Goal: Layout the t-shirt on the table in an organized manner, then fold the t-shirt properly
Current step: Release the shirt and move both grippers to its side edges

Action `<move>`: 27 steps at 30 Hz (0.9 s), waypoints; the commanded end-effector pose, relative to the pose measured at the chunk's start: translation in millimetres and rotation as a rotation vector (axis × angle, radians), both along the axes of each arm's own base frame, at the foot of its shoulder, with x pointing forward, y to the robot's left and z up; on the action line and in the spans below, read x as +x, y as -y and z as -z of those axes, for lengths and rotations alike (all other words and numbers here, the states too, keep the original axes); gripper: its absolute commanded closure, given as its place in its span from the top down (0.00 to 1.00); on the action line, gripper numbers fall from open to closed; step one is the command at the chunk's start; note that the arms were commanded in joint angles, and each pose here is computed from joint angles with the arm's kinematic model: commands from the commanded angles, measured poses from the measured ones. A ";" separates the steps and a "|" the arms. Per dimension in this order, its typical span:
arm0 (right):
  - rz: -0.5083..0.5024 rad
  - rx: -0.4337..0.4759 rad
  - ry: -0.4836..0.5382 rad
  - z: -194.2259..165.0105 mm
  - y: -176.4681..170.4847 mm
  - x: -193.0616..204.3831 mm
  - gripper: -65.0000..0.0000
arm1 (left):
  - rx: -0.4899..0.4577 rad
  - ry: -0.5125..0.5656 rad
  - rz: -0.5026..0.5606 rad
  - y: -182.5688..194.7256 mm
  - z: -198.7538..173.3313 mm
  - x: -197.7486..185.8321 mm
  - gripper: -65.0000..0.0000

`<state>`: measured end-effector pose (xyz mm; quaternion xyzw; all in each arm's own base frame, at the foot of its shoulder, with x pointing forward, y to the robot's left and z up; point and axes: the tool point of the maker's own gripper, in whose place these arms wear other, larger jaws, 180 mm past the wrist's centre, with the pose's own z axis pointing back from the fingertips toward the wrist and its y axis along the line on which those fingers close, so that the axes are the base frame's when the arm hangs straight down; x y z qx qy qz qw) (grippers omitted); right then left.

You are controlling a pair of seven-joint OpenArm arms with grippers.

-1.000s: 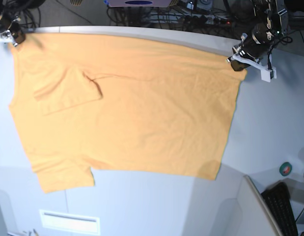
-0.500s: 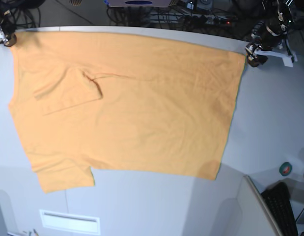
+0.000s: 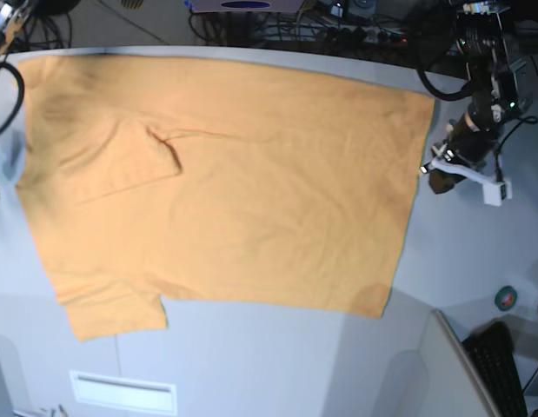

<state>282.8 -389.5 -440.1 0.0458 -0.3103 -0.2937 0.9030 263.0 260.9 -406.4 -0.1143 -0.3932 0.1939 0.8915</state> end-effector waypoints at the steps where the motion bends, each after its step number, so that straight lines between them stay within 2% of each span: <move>1: -0.028 -0.042 0.071 -17.7 7.6 30.0 0.52 | 0.004 0.025 0.018 2.4 -4.1 9.3 0.00; 4: -0.095 -0.088 0.062 -4.0 -3.1 71.6 0.52 | 0.000 -0.024 0.081 23.2 14.8 15.4 0.00; 9: -0.113 -0.105 0.041 13.4 -14.2 99.8 0.52 | 0.138 -0.096 0.128 20.1 31.1 3.4 0.00; 13: -0.131 -0.130 0.026 21.4 -16.6 98.6 0.52 | 0.175 -0.096 0.088 4.0 26.2 -8.0 0.00; 23: -0.142 -0.120 -0.052 50.9 -21.0 62.9 0.51 | 0.207 -0.076 -0.030 -38.8 12.2 -16.7 0.00; 25: -0.141 -0.119 -0.052 51.3 -21.5 62.6 0.42 | 0.207 -0.076 -0.030 -38.8 12.2 -16.7 0.00; 27: -0.141 -0.121 -0.049 50.7 -21.2 63.2 0.23 | 0.207 -0.076 -0.030 -38.8 12.2 -16.7 0.00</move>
